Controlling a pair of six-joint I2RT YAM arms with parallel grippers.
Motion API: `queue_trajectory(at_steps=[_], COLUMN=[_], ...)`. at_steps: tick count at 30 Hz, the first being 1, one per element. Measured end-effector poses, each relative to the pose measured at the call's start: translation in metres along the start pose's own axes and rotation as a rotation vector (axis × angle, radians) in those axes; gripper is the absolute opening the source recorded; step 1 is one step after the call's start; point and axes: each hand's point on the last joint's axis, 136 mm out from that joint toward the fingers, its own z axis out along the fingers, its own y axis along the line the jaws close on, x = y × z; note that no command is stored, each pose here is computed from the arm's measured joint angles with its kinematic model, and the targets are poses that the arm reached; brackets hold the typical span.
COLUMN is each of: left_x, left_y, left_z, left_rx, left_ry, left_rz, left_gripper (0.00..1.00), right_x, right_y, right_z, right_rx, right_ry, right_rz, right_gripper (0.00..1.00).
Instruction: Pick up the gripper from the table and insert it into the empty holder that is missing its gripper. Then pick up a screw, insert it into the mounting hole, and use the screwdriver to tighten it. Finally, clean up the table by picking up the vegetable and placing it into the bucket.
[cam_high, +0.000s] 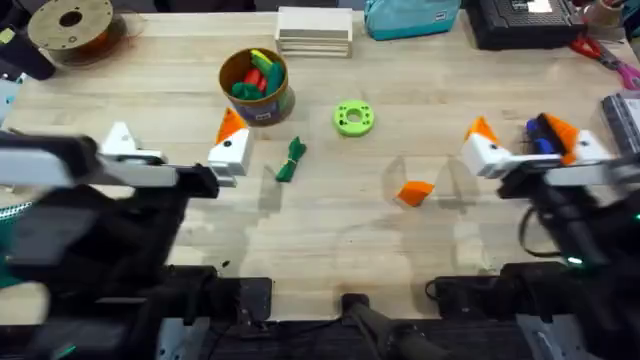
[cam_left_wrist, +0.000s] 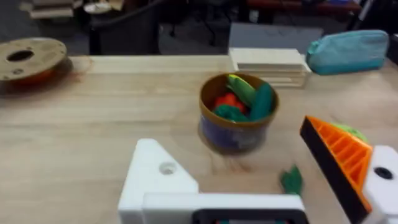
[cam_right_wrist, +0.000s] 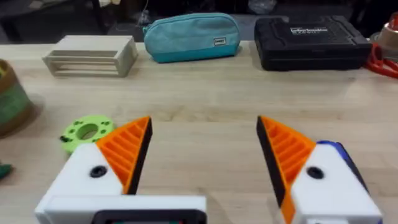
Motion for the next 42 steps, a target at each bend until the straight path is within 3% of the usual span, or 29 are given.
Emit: queue_trajectory(at_steps=[5, 8, 13, 19, 20, 25, 26, 31, 32, 38, 42], left_x=[-0.015, -0.015, -0.021, 0.001, 0.003, 0.009, 0.008, -0.026, -0.051, -0.058, -0.052], left_y=[-0.019, -0.029, -0.041, -0.044, -0.045, -0.044, -0.044, -0.064, -0.092, -0.141, -0.152], left_z=[-0.024, -0.031, -0.018, -0.002, 0.001, 0.011, 0.014, 0.034, 0.039, 0.023, 0.013], left_rx=[0.088, 0.143, 0.219, 0.245, 0.248, 0.251, 0.256, 0.377, 0.521, 0.736, 0.783], left_ry=[0.263, 0.430, 0.565, 0.691, 0.703, 0.734, 0.722, 0.559, 0.445, 0.423, 0.460], left_rz=[-0.024, -0.031, -0.054, -0.081, -0.085, -0.092, -0.080, -0.081, -0.059, -0.024, -0.037], left_gripper=[0.986, 0.986, 0.986, 0.989, 0.909, 0.115, 0.110, 0.904, 0.984, 0.986, 0.987], right_x=[-0.051, -0.065, -0.075, -0.074, -0.074, -0.074, -0.074, -0.074, -0.074, -0.074, -0.074], right_y=[0.004, 0.004, 0.005, 0.005, 0.005, 0.005, 0.005, 0.005, 0.005, 0.005, 0.005], right_z=[-0.030, -0.039, -0.038, -0.038, -0.038, -0.038, -0.038, -0.038, -0.038, -0.038, -0.038], right_rx=[-0.003, -0.002, -0.003, -0.003, -0.003, -0.002, -0.002, -0.002, -0.002, -0.002, -0.002], right_ry=[0.037, 0.087, 0.118, 0.121, 0.122, 0.122, 0.122, 0.122, 0.122, 0.122, 0.122], right_rz=[0.004, 0.005, 0.006, 0.006, 0.006, 0.006, 0.006, 0.006, 0.006, 0.006, 0.006], right_gripper=[0.990, 0.990, 0.989, 0.989, 0.990, 0.990, 0.990, 0.990, 0.990, 0.990, 0.990])
